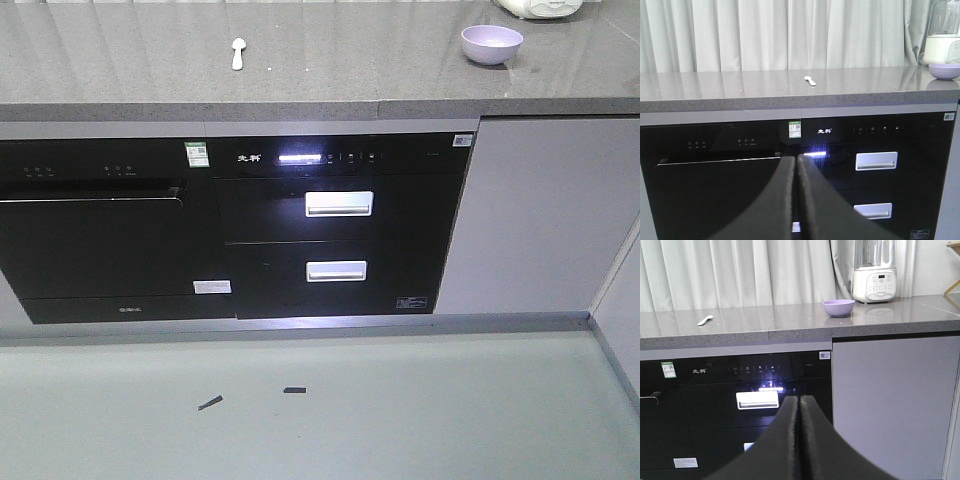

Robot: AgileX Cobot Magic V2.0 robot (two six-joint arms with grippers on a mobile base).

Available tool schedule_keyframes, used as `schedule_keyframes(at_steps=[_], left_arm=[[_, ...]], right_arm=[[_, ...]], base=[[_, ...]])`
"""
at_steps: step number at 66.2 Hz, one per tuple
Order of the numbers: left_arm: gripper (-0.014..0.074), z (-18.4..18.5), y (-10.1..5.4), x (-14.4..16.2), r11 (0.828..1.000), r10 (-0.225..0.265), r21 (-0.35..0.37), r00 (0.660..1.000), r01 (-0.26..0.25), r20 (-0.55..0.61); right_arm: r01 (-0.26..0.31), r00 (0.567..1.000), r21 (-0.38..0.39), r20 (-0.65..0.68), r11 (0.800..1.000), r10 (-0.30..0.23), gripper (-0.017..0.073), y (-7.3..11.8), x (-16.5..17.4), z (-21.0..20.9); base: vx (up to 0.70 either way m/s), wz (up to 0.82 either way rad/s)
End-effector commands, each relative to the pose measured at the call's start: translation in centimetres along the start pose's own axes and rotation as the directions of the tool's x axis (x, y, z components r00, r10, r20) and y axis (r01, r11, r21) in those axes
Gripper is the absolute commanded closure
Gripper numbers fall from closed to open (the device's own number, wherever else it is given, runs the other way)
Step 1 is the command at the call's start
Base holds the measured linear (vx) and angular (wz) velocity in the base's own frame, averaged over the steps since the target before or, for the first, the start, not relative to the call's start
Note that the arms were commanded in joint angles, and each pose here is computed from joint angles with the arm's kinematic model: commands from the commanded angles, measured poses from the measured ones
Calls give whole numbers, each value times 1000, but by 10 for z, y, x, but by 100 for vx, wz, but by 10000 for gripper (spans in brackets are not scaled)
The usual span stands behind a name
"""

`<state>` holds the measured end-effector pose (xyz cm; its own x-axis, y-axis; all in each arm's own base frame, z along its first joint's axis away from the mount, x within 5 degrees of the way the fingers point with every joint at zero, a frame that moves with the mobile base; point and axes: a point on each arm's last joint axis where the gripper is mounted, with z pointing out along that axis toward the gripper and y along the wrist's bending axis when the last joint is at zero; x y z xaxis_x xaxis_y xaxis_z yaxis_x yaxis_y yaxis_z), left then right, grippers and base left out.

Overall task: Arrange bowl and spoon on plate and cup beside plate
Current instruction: 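Continue driving forward toward the white spoon and lavender bowl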

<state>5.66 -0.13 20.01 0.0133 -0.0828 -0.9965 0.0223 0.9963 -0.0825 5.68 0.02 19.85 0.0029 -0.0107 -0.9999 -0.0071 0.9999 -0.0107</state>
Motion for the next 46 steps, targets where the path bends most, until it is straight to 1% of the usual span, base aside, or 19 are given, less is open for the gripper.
schedule_keyframes(at_steps=[1, 46], left_arm=[[599, 1, 1, 4, 1000, -8, 1, 999, 8, 33], [599, 1, 1, 4, 1000, -8, 1, 999, 8, 33]], right_arm=[[20, 998, 1, 53, 1000, -20, 564, 0, -1, 1], [20, 998, 1, 53, 1000, -20, 564, 0, -1, 1]], base=[[6, 0], [6, -1]])
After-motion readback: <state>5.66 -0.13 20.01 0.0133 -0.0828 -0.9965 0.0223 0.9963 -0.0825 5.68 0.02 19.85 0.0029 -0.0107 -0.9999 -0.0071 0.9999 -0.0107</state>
